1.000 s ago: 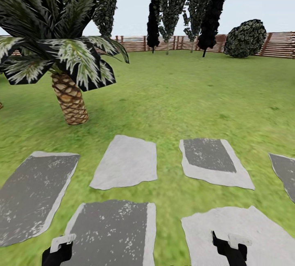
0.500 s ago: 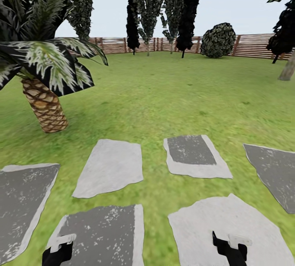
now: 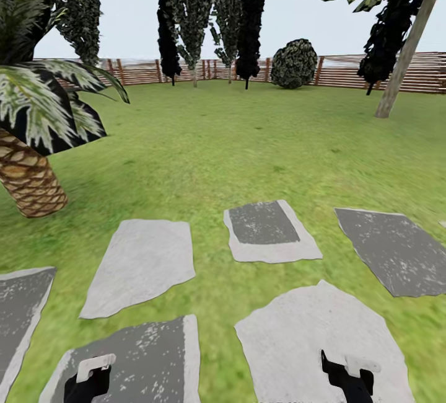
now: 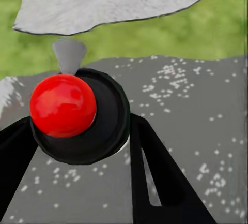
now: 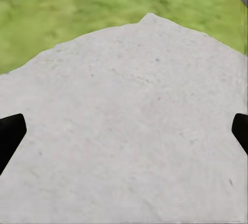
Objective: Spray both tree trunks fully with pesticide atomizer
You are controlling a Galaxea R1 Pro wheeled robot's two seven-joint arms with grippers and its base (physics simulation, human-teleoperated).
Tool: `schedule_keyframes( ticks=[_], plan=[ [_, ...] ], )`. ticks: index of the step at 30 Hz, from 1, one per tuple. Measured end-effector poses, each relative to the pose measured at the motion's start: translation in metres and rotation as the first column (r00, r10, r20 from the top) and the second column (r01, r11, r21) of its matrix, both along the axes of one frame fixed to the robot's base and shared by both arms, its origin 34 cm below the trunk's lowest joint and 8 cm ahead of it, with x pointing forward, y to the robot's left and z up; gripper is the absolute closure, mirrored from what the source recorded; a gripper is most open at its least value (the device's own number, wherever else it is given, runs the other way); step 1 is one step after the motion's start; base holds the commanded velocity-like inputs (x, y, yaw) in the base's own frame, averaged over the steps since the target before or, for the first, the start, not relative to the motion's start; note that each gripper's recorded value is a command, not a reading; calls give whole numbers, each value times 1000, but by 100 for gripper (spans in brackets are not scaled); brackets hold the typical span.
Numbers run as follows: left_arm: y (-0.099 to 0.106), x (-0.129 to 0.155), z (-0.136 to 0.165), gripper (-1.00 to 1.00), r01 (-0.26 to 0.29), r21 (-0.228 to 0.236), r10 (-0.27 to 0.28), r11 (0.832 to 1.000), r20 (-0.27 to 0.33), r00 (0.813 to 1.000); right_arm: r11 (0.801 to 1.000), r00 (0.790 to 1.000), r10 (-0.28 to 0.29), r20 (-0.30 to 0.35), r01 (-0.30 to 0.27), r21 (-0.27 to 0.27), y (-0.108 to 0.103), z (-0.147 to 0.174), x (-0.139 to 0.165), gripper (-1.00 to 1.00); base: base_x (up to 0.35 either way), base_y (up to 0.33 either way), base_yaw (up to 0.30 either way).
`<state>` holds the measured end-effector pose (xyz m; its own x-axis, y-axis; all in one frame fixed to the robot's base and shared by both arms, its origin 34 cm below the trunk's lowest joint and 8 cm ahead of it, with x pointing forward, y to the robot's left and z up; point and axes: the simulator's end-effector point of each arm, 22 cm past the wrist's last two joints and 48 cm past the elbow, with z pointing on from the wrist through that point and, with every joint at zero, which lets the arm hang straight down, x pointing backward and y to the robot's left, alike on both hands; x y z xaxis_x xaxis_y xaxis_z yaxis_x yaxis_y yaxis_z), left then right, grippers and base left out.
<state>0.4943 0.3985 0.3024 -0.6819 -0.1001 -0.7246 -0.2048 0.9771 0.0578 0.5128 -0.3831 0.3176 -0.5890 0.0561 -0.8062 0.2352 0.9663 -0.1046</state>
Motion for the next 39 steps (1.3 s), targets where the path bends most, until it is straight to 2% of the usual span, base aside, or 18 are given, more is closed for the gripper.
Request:
schedule_keyframes(
  ticks=[18,30,39],
  plan=[
    [-1,3,4,100,3,0,-3,1000,8,1000,1000,1000,0,10,0,0,0,4,3,-100,276,-54,-291],
    [-1,4,6,100,2,0,-2,1000,15,1000,1000,1000,0,15,0,0,0,6,4,-100,45,0,-291],
    [0,6,8,100,2,1,-2,1000,21,1000,1000,1000,1,20,-1,0,0,8,5,-100,294,0,-291]
  ],
)
